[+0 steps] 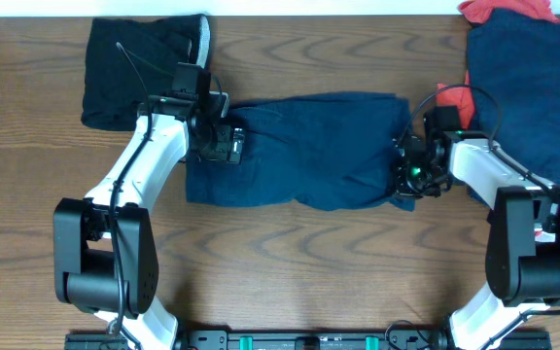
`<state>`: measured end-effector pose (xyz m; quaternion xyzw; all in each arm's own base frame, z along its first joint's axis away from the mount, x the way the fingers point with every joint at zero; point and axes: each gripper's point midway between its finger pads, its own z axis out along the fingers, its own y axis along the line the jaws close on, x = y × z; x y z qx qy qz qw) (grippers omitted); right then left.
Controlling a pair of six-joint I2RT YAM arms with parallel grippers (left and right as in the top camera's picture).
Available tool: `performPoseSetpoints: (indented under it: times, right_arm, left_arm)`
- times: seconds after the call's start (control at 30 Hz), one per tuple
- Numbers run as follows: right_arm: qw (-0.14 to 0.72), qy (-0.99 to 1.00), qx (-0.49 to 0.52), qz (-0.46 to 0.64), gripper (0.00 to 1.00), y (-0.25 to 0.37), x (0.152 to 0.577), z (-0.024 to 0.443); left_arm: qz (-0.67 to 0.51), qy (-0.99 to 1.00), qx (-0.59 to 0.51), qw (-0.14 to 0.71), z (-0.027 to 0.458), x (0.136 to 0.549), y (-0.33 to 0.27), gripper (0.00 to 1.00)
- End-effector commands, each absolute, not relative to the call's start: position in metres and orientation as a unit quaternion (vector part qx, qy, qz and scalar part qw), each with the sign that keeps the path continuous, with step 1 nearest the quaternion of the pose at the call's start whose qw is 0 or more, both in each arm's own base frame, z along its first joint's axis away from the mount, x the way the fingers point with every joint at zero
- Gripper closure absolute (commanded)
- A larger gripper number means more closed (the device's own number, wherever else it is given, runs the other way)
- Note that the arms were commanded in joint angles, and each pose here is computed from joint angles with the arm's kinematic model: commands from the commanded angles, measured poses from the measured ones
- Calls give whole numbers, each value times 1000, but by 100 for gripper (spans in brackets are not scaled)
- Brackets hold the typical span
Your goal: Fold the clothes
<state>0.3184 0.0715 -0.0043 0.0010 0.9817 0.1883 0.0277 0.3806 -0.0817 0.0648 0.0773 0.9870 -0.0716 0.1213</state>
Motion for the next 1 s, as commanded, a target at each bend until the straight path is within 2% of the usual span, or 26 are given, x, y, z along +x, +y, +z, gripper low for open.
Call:
performPoseSetpoints:
  times: [0.0, 0.3, 0.43, 0.53, 0.7, 0.97]
  right_arm:
    - [48, 984, 6, 169, 98, 59, 327, -8]
    - [111, 973, -19, 200, 98, 69, 372, 51]
    - [167, 966, -43, 194, 97, 69, 396, 93]
    - [211, 960, -51, 178, 95, 65, 417, 105]
    - [231, 965, -41, 118, 96, 46, 438, 85]
    - [198, 973, -40, 114, 97, 48, 445, 38]
  left_arm:
    - [-73, 987, 80, 118, 63, 381, -81, 2]
    - [-72, 989, 80, 100, 61, 372, -80, 2]
    - [-72, 989, 79, 97, 61, 371, -80, 2]
    - [-74, 991, 58, 97, 62, 371, -79, 2]
    - [-76, 992, 11, 98, 62, 374, -70, 2]
    - [-33, 993, -38, 109, 77, 371, -43, 2]
